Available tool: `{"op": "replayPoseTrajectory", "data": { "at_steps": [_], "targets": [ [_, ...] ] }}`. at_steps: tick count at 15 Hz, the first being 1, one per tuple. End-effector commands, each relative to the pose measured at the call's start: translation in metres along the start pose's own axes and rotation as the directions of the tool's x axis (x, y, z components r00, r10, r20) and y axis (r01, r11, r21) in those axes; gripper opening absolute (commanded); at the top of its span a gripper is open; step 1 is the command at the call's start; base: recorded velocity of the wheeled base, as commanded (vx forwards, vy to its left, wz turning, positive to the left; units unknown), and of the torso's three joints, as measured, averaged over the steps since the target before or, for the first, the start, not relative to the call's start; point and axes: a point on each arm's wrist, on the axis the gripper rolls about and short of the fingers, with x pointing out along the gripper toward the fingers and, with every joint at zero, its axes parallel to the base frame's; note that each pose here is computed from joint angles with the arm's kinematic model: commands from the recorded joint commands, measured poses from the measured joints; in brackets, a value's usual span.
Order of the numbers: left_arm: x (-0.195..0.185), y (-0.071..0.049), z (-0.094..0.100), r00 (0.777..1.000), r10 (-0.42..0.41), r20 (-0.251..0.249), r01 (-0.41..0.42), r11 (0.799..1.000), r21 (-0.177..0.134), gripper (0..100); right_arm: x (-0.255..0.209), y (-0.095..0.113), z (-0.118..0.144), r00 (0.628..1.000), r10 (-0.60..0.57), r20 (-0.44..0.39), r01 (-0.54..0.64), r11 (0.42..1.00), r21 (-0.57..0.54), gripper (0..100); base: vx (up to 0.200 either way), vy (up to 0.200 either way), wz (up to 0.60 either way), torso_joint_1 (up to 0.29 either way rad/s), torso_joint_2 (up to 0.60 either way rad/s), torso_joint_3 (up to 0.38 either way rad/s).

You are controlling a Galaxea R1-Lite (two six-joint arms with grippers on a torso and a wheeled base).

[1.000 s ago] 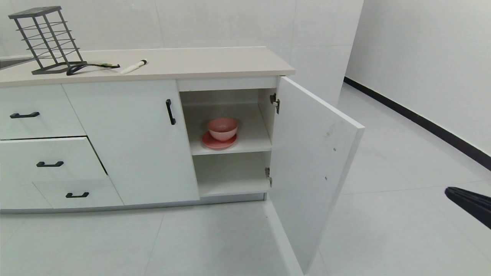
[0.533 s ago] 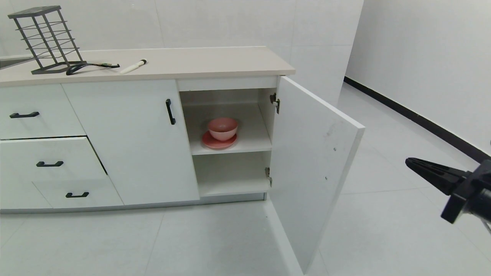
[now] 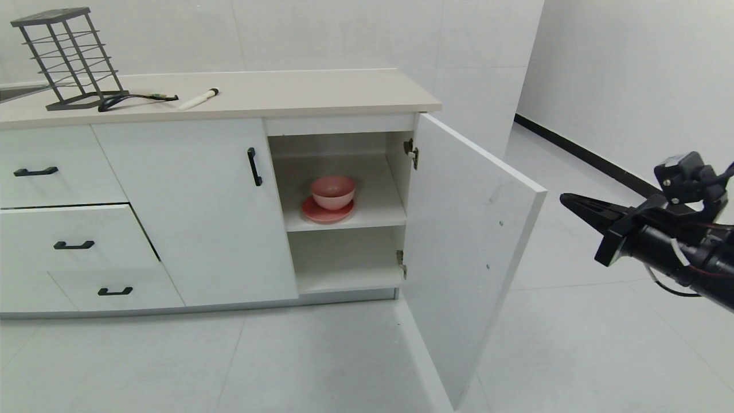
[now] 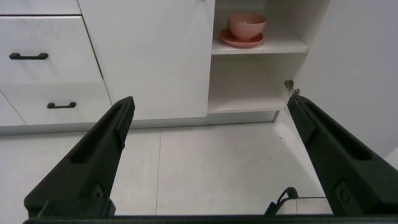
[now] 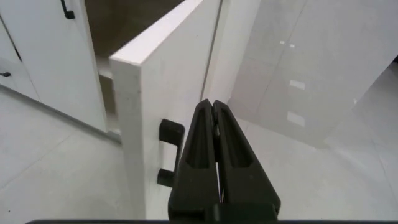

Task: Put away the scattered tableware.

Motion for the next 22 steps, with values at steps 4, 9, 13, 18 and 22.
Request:
{"op": "replayPoseTrajectory", "data": {
  "at_steps": [4,9,13,18,22],
  "targets": [
    [0.0,0.0,0.0,1.0,0.0,0.0,0.0,1.0,0.0,100,0.046,-0.014,-0.026,1.0,0.028,0.001,-0.028,1.0,-0.001,0,0.0,0.0,0.0,0.0,0.0,0.0],
    [0.0,0.0,0.0,1.0,0.0,-0.002,0.0,1.0,-0.002,100,0.072,-0.02,-0.024,0.982,0.157,0.105,-0.144,0.983,-0.117,0,0.0,0.0,0.0,0.0,0.0,0.0],
    [0.0,0.0,0.0,1.0,0.002,0.0,-0.002,1.0,-0.002,100,0.079,-0.014,-0.033,0.956,0.271,0.109,-0.253,0.955,-0.156,0,0.0,0.0,0.0,0.0,0.0,0.0],
    [0.0,0.0,0.0,1.0,0.003,0.0,-0.003,1.0,-0.014,100,0.084,0.01,-0.035,0.933,0.346,0.099,-0.327,0.93,-0.166,0,0.0,0.0,0.0,0.0,0.0,0.0],
    [0.0,0.0,0.0,1.0,0.003,0.0,-0.003,1.0,-0.013,100,0.089,0.029,-0.031,0.912,0.393,0.117,-0.369,0.911,-0.183,0,0.0,0.0,0.0,0.0,0.0,0.0]
  ]
}}
